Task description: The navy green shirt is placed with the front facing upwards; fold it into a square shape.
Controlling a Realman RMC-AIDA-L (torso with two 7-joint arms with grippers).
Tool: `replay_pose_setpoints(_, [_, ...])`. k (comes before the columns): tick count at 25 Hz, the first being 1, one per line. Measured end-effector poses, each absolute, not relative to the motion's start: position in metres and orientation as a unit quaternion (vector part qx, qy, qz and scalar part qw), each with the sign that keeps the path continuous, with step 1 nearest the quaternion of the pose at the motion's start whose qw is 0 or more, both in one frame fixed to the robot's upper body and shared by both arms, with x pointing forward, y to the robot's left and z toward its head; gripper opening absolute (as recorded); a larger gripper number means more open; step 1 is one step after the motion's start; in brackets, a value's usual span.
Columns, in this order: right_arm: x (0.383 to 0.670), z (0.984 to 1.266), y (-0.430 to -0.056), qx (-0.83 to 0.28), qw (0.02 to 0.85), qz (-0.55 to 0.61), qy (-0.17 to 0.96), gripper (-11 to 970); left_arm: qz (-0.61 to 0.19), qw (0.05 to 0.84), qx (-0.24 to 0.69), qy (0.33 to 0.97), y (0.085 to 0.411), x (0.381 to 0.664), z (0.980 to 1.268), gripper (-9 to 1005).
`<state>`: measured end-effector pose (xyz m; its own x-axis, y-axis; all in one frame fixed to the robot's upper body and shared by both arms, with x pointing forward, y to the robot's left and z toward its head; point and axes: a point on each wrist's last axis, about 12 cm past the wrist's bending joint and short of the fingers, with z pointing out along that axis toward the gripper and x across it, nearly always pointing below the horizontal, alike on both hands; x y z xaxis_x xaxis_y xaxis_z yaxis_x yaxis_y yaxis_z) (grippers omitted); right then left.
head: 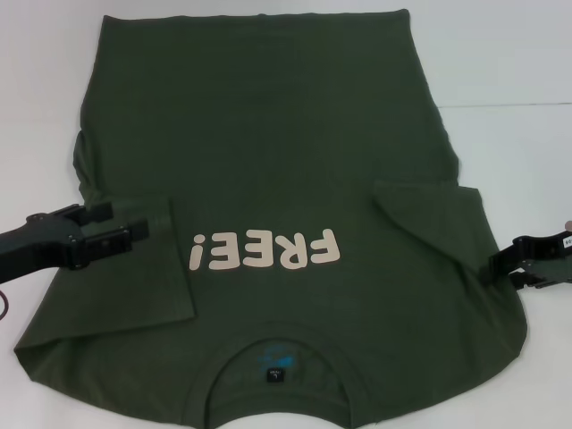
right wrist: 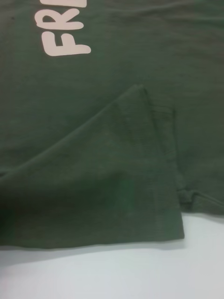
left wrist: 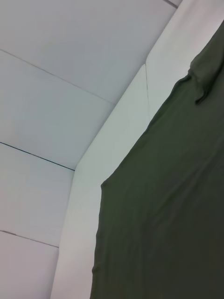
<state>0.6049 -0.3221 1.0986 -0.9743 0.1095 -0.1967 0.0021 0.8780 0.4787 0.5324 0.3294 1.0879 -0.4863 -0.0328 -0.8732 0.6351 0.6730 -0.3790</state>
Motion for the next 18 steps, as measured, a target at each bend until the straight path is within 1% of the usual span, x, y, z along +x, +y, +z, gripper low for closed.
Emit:
replay_pose_setpoints(9, [0.6036, 1.0958, -0.3224, 0.028, 0.107, 0.238, 0.965, 463, -0.355, 0.470, 0.192, 0.785, 0.3291, 0.5335, 1.0883, 861])
replay_pose_setpoints(18, [0.6053, 1.0973, -0.3221, 0.030, 0.110, 0.238, 0.965, 377, -0.354, 0.470, 0.192, 0.785, 0.3289, 0.5341, 1.0886, 861])
